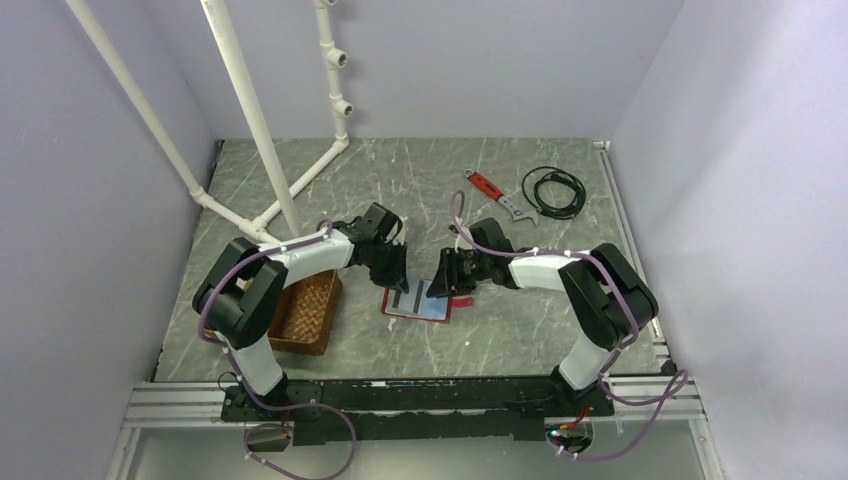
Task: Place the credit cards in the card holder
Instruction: Turn over the card slot in the card holder.
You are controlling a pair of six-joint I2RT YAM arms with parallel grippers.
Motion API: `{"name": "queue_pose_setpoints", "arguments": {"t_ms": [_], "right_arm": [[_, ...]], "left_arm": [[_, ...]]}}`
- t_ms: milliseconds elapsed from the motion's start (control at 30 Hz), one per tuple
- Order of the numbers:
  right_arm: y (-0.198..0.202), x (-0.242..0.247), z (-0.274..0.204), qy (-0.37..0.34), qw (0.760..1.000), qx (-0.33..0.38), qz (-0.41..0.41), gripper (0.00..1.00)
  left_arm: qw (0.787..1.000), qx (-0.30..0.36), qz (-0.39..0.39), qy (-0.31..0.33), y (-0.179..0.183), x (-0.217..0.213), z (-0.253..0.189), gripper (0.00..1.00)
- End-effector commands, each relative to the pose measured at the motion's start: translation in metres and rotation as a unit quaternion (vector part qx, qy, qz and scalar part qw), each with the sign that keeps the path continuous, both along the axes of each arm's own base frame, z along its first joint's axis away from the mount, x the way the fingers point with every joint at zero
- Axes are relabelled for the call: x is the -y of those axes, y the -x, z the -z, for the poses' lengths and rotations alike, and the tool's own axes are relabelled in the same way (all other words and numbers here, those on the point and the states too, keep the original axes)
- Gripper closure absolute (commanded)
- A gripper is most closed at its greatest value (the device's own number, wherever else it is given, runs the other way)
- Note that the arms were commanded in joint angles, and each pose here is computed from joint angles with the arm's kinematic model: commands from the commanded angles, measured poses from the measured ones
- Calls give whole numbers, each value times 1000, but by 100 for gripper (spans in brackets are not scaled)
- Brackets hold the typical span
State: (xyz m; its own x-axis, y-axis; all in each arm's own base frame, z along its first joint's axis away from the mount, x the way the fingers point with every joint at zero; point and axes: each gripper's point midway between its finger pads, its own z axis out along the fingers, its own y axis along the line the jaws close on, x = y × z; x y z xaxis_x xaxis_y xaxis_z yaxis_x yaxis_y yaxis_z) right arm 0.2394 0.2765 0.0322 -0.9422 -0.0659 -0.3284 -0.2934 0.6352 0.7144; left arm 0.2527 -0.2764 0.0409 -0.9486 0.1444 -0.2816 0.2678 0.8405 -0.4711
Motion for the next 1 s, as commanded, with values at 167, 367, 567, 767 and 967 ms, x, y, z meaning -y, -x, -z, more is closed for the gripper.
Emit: {"name": "queue_pose_setpoints", "arguments": {"t_ms": [167, 367, 567, 767, 967], "right_arm": [[-5, 1, -8, 0, 999, 35, -2, 60], [-2, -11, -22, -46, 999, 26, -16, 60], [3, -23, -31, -86, 996, 8, -33, 60], [-2, -27, -23, -86, 996, -4, -32, 69], [-3, -32, -15, -94, 995, -22, -34, 82]], "left_arm": [[995, 32, -25, -89, -2, -40, -11, 66], [993, 19, -29, -110, -2, -44, -7, 58], [993, 8, -43, -106, -2, -43, 3, 47], [992, -6, -49, -115, -3, -46, 19, 48], [990, -17, -56, -130, -1, -57, 28, 62]]}}
